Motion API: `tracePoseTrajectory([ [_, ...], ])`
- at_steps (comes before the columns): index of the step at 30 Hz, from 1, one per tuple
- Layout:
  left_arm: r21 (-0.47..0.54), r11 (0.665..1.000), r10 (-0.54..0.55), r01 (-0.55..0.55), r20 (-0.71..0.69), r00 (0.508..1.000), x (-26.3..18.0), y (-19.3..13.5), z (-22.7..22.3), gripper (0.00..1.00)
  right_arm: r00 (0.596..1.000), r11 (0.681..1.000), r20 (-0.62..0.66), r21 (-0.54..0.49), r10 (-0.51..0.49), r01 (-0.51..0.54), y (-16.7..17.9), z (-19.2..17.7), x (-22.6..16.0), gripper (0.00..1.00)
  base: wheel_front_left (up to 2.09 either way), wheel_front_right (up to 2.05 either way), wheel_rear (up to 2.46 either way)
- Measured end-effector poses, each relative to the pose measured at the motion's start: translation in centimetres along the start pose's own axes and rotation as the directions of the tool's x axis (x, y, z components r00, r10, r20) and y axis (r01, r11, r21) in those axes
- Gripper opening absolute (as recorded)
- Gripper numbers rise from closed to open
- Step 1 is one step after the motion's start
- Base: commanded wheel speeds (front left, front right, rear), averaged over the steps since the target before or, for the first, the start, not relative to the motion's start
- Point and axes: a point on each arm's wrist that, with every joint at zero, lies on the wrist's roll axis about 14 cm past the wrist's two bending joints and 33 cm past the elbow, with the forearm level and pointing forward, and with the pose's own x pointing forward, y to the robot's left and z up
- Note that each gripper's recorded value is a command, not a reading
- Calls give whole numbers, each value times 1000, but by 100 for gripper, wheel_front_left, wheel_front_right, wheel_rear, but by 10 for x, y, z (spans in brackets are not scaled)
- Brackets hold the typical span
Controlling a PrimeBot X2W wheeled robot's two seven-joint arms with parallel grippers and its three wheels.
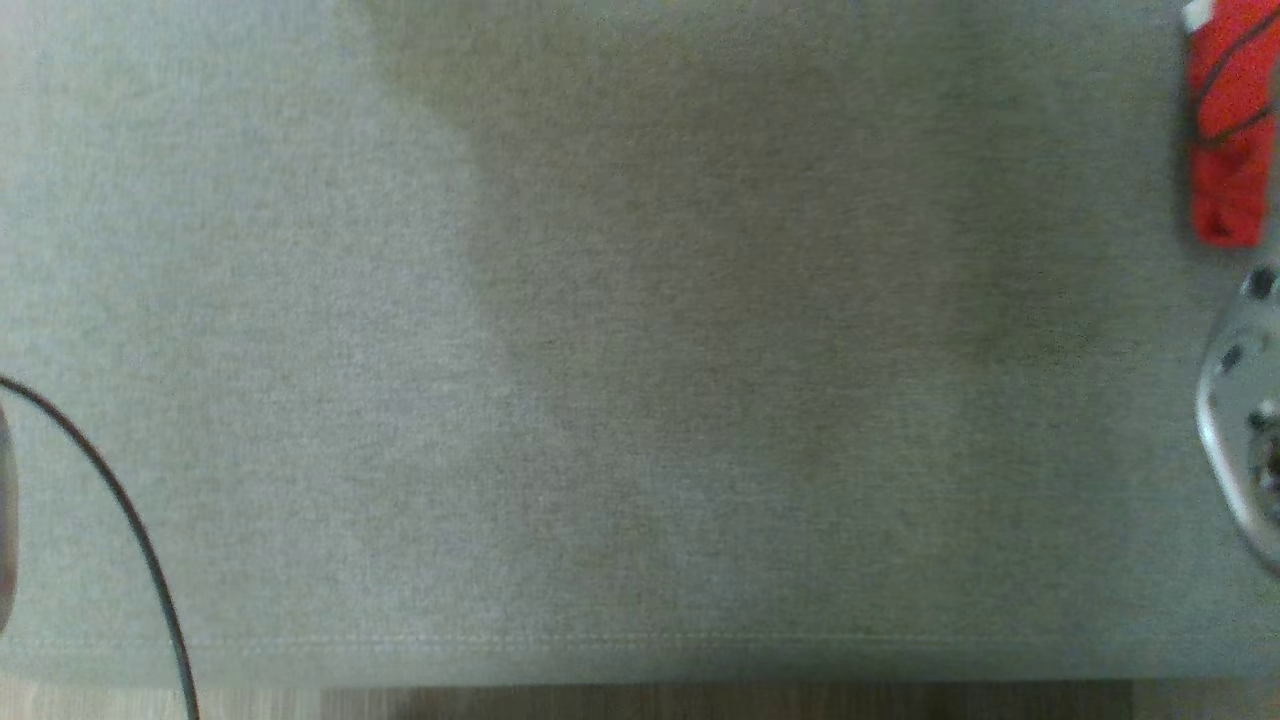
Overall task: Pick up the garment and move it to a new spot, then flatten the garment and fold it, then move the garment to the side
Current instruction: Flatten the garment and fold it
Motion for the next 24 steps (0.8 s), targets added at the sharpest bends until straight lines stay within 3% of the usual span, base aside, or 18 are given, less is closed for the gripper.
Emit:
tracePoseTrajectory([
  [5, -7, 1000, 12, -12, -54, 998, -1, 10, -37, 0, 999, 999, 28, 34, -22, 21, -6, -37, 12, 0, 0, 0, 0],
  [13, -40, 999, 21, -32, -246, 969, -63, 11, -110, 0, 975, 994, -217, 84, -44, 64, -11, -144, -22, 0, 0, 0, 0],
  [19, -15, 998, 52, -65, -447, 893, -154, 18, -157, 0, 868, 994, -496, 86, -15, 67, -4, -224, -100, 0, 0, 0, 0],
  [24, -25, 997, 44, -70, -558, 829, -217, 9, -167, 0, 800, 991, -599, 91, -23, 96, -10, -239, -143, 0, 0, 0, 0],
])
